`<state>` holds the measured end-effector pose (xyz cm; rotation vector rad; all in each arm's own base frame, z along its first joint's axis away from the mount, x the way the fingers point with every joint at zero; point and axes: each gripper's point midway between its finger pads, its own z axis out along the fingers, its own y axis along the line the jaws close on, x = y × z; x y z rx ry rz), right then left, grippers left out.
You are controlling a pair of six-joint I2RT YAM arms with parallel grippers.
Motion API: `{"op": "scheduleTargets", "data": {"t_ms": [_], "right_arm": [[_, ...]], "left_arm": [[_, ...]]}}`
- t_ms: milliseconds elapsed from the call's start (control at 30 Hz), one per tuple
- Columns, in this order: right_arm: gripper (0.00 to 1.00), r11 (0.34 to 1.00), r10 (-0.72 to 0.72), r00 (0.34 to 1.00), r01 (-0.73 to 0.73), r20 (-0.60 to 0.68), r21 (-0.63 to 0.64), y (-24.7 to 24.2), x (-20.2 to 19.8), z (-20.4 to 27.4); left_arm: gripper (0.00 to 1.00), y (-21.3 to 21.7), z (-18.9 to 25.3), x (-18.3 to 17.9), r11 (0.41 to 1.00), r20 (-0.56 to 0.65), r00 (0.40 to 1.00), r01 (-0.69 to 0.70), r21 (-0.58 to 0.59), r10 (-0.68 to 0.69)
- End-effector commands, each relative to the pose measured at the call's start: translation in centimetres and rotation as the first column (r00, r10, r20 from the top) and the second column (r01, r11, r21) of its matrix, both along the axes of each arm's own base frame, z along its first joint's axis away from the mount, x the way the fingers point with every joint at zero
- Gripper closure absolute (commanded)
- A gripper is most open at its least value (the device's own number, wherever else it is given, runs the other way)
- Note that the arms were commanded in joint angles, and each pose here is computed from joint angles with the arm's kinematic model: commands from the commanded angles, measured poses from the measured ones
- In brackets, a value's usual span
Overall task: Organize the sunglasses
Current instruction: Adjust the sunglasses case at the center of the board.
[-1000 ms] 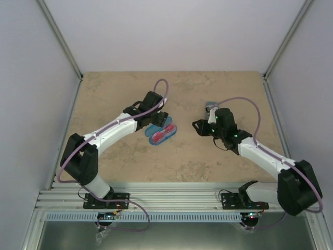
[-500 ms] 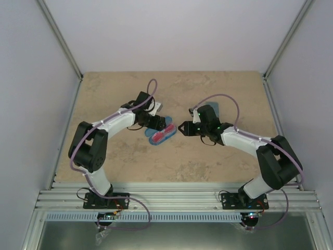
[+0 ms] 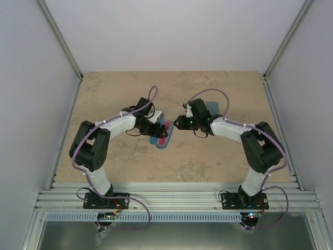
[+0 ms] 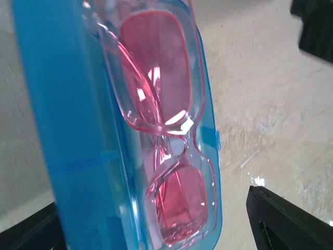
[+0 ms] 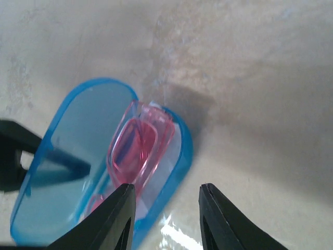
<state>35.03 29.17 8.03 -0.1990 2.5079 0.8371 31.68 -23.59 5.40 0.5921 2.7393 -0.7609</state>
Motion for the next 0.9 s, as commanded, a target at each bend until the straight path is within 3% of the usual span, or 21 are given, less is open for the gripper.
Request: {"op": "scheduleTargets", "data": {"t_ms": [0, 433, 867], "right_arm": [[0.66, 1.000, 0.009, 1.000, -0.008, 0.023, -0.027, 1.1, 2.0, 0.2], [0.64, 0.996, 0.041, 0.999, -0.041, 0.007, -0.084, 3.5, 5.8, -1.8], [0.65, 0.986, 0.070, 0.996, -0.077, -0.055, -0.145, 4.0, 5.0, -4.0]], "left_arm": [[0.17, -0.2, 1.1, -0.8, 0.999, -0.008, 1.000, -0.006, -0.048, 0.005], [0.17, 0.8, 2.7, 0.2, 0.997, 0.058, 0.995, -0.076, -0.009, 0.076], [0.32, 0.8, 2.8, 0.0, 0.996, 0.040, 0.995, -0.090, -0.014, 0.090]]}}
